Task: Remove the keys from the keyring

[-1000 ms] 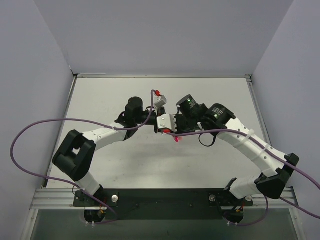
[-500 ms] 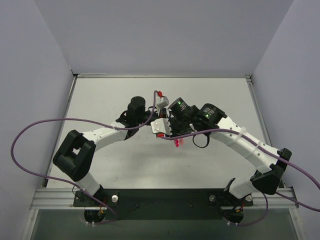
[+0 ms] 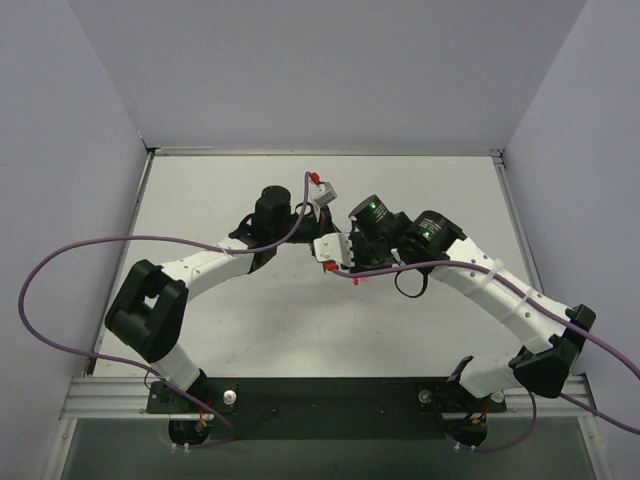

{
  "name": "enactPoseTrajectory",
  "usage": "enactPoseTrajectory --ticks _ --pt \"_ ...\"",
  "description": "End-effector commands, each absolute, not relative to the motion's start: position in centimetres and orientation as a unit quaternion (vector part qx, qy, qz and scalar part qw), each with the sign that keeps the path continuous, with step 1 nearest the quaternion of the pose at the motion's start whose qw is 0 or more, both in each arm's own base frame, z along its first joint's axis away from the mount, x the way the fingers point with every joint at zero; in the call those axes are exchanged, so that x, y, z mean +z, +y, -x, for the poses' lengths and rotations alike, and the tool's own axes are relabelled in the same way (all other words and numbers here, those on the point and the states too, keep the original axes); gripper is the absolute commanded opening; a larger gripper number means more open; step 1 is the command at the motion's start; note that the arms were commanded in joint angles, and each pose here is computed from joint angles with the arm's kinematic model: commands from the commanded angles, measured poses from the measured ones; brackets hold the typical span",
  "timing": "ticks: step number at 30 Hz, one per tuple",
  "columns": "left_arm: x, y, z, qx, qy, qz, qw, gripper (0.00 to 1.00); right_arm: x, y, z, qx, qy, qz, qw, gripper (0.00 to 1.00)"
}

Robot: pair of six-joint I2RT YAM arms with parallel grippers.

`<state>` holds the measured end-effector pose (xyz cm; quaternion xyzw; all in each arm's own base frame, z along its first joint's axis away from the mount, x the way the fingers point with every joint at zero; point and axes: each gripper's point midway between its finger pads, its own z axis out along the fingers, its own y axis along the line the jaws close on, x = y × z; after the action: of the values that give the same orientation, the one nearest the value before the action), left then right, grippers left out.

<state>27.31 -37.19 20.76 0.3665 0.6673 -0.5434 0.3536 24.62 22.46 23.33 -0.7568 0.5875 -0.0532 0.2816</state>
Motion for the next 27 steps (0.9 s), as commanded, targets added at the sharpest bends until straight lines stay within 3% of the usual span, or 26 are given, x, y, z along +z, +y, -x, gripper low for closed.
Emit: enactPoseTrajectory --ticks 1,11,18,23,27 --pt "21.0 -34.8 -31.4 -0.502 0.699 -0.306 0.407 0.00 24.6 20.8 -24.0 -0.041 0.601 0.735 0.312 0.00" --pt "23.0 -34.5 -30.3 -0.548 0.659 -0.312 0.409 0.00 21.9 19.6 -24.6 -0.009 0.632 0.711 0.308 0.00" --pt "25.1 -34.8 -27.3 -0.601 0.592 -0.362 0.396 0.00 21.3 21.5 -24.9 0.056 0.649 0.684 0.328 0.00" --pt "25.7 -34.7 -26.3 -0.610 0.575 -0.377 0.393 0.00 23.9 22.6 -25.6 0.188 0.685 0.606 0.358 0.16" --pt "25.8 -34.8 -26.2 -0.609 0.572 -0.382 0.395 0.00 25.0 23.2 -25.7 0.274 0.695 0.563 0.355 0.22"
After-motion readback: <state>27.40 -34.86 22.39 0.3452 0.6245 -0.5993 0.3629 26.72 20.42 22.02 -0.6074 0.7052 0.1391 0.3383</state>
